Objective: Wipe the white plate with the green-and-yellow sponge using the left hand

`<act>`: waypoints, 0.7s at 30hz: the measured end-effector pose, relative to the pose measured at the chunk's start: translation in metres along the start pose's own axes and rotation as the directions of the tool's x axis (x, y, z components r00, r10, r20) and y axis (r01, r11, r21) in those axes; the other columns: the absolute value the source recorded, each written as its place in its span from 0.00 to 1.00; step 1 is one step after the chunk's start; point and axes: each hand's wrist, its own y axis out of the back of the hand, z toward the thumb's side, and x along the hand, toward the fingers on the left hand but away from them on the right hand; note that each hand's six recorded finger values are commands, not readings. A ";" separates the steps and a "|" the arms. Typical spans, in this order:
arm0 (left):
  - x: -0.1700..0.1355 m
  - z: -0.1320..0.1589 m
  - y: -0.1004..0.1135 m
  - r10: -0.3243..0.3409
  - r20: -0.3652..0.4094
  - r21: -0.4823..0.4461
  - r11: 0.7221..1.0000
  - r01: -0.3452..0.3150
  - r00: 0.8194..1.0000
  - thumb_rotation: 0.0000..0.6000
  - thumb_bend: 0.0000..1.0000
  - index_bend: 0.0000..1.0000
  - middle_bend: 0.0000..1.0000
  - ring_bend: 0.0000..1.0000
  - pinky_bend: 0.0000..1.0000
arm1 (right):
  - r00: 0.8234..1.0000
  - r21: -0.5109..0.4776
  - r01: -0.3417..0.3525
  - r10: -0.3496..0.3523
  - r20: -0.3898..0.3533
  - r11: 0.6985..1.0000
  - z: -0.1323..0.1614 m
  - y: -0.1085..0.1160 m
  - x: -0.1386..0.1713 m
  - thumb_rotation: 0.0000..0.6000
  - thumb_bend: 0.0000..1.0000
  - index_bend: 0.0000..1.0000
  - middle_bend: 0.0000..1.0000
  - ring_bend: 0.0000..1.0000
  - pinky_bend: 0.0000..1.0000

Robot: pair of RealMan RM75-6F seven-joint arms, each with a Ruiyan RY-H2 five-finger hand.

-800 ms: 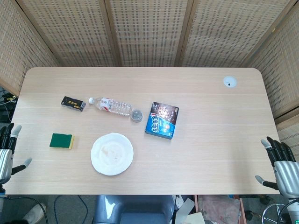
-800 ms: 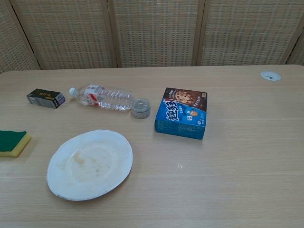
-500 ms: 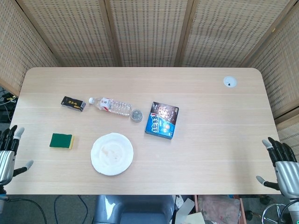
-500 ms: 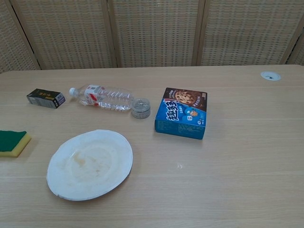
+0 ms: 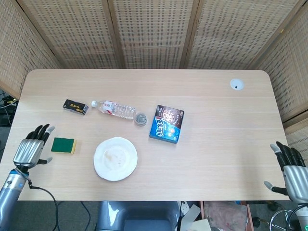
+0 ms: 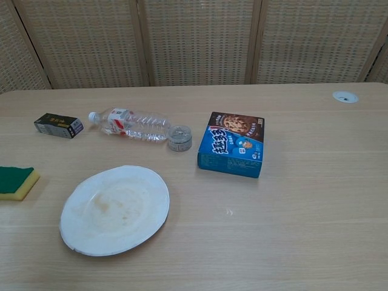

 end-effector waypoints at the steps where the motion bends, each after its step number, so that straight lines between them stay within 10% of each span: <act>1: 0.009 0.001 -0.006 -0.014 0.010 0.012 1.000 0.014 1.000 1.00 0.00 0.22 0.13 0.11 0.24 | 1.000 0.001 -0.002 0.002 0.002 1.000 0.000 -0.001 -0.001 1.00 0.00 0.00 0.00 0.00 0.00; 21: 0.069 0.039 -0.060 -0.122 0.098 0.055 0.992 0.117 0.988 1.00 0.00 0.31 0.27 0.20 0.31 | 1.000 -0.005 -0.013 0.014 0.007 1.000 0.000 -0.005 -0.005 1.00 0.00 0.00 0.00 0.00 0.00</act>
